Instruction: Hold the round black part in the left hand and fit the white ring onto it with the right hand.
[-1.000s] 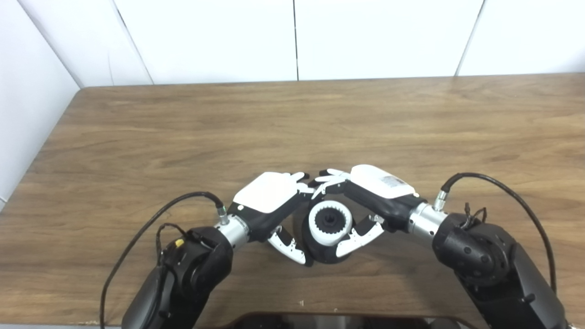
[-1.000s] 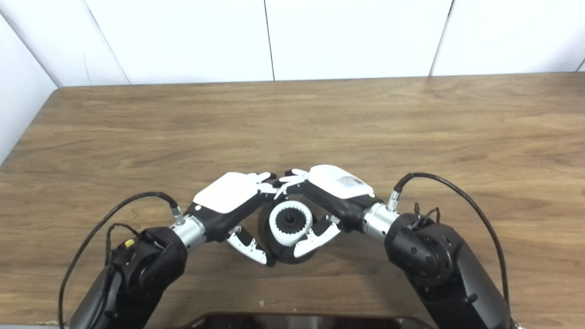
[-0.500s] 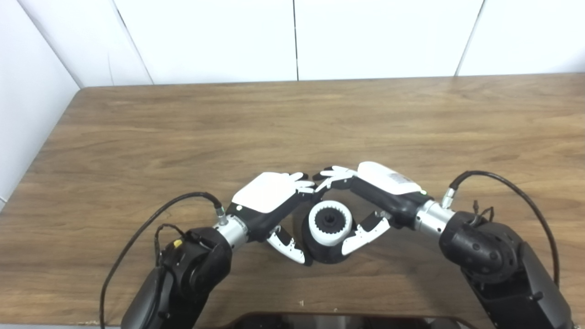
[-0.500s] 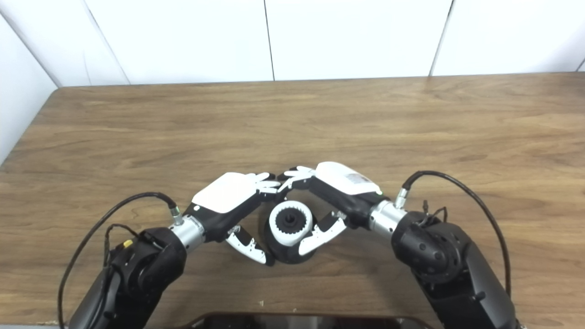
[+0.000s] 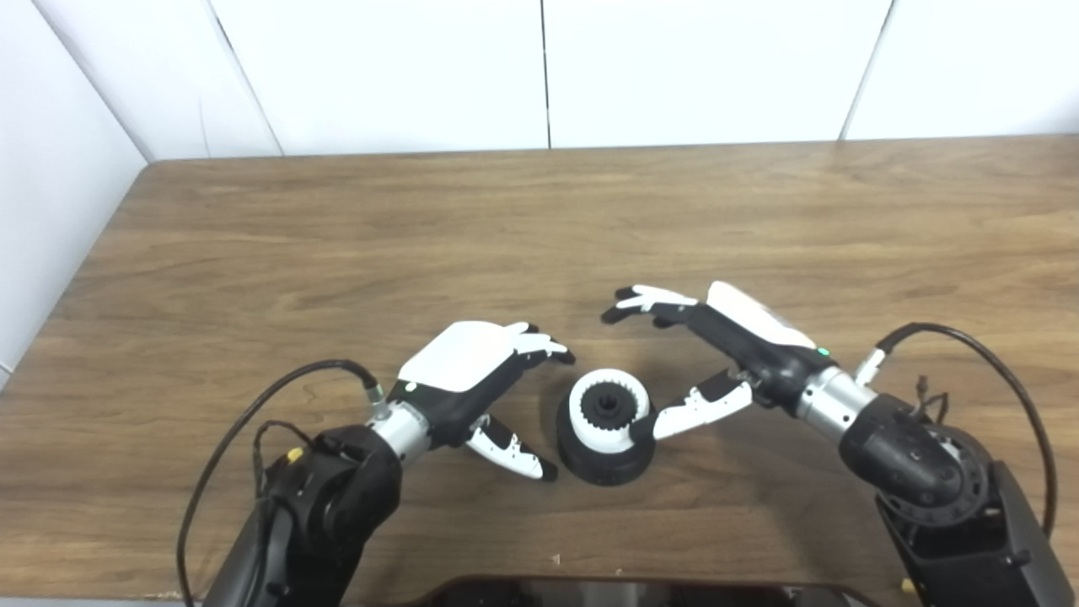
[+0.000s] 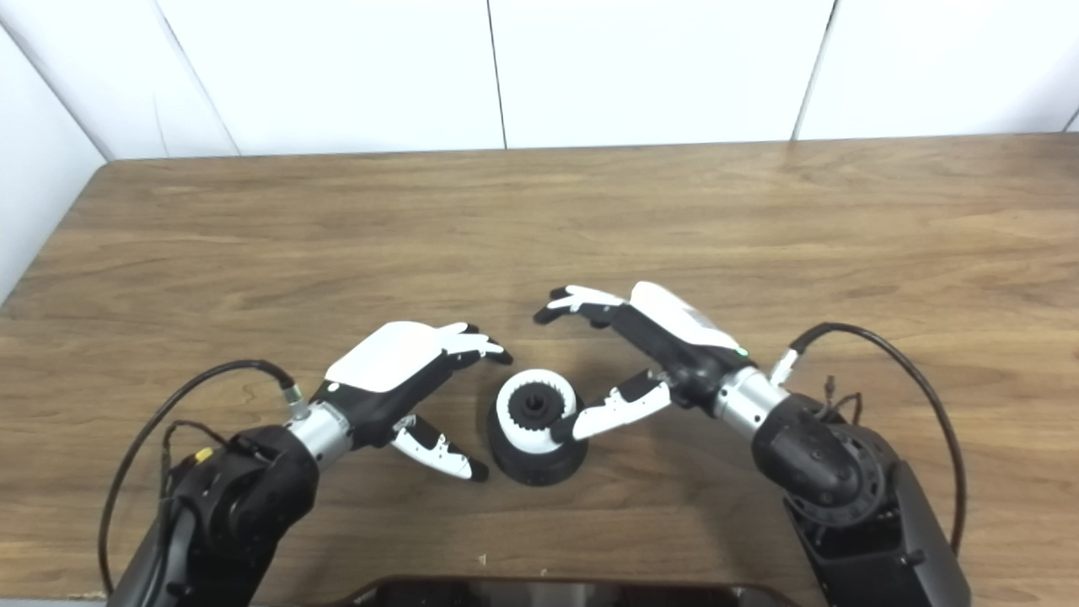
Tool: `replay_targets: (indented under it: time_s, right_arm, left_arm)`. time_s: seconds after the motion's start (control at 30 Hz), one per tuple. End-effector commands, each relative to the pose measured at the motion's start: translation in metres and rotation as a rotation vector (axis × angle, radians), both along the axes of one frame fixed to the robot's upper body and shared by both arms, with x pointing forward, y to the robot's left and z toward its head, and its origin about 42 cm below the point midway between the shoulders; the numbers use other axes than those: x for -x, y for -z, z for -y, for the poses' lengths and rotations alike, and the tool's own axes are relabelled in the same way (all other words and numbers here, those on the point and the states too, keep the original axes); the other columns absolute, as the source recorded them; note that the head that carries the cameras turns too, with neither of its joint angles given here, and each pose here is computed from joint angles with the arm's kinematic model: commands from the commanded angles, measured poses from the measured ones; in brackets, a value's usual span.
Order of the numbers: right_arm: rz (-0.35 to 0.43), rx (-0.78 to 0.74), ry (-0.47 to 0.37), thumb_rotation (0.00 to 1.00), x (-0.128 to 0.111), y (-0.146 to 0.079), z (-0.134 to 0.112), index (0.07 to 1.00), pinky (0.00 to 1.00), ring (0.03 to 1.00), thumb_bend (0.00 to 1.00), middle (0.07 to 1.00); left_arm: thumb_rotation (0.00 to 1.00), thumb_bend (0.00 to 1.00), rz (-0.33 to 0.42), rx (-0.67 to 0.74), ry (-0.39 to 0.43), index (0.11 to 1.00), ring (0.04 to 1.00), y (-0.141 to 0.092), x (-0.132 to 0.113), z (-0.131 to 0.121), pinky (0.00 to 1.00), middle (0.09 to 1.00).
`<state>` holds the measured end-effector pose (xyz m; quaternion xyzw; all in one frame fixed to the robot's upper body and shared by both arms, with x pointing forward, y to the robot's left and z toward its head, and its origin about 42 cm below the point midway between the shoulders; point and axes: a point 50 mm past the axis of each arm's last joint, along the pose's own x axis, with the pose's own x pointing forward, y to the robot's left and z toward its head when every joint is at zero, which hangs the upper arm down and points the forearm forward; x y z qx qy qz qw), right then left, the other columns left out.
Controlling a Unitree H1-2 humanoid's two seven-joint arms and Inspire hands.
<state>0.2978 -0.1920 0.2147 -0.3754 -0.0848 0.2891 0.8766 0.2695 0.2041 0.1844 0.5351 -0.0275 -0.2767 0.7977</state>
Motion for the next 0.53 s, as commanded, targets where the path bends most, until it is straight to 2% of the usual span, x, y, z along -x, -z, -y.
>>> replay_targets:
  time_s: [0.0,0.2,0.27,0.37,0.4,0.47,0.5]
  right_arm:
    - [0.019,-0.074,0.039,0.44,-0.005,-0.007,0.002,0.811,0.84,0.925,0.99,0.922]
    - [-0.057,-0.221,0.128,0.43,-0.009,0.005,0.014,0.807,0.86,0.928,0.99,0.924]
    - [-0.079,-0.26,0.152,0.44,-0.008,0.009,0.018,0.81,0.87,0.935,0.97,0.926]
    - [-0.112,-0.347,0.191,0.44,-0.007,0.017,0.023,0.813,0.88,0.941,0.94,0.924]
    - [-0.117,-0.366,0.211,0.45,-0.006,0.02,0.024,0.815,0.88,0.937,0.92,0.923]
    - [-0.115,-0.38,0.254,0.56,-0.003,0.024,0.025,0.833,0.86,0.909,0.83,0.911]
    - [-0.109,-0.395,0.277,0.59,-0.002,0.027,0.025,0.849,0.85,0.904,0.76,0.913]
  left_arm:
    - [0.36,1.0,0.016,0.07,-0.036,0.904,0.962,-0.017,-0.003,-0.008,0.89,0.917]
    - [0.4,0.98,-0.107,0.246,-0.112,0.946,0.957,-0.02,-0.005,-0.024,0.86,0.946]
    - [0.42,0.98,-0.153,0.307,-0.141,0.968,0.969,-0.02,-0.005,-0.03,0.89,0.965]
    - [0.48,0.91,-0.219,0.528,-0.209,0.979,0.976,-0.011,-0.004,-0.038,0.94,0.981]
    - [0.51,0.88,-0.221,0.591,-0.231,0.981,0.977,-0.007,-0.003,-0.039,0.94,0.984]
    - [0.71,0.79,-0.195,0.685,-0.269,0.995,0.953,-0.002,-0.001,-0.039,0.91,0.978]
    - [0.76,0.77,-0.169,0.752,-0.304,0.998,0.942,0.002,0.0,-0.037,0.89,0.974]
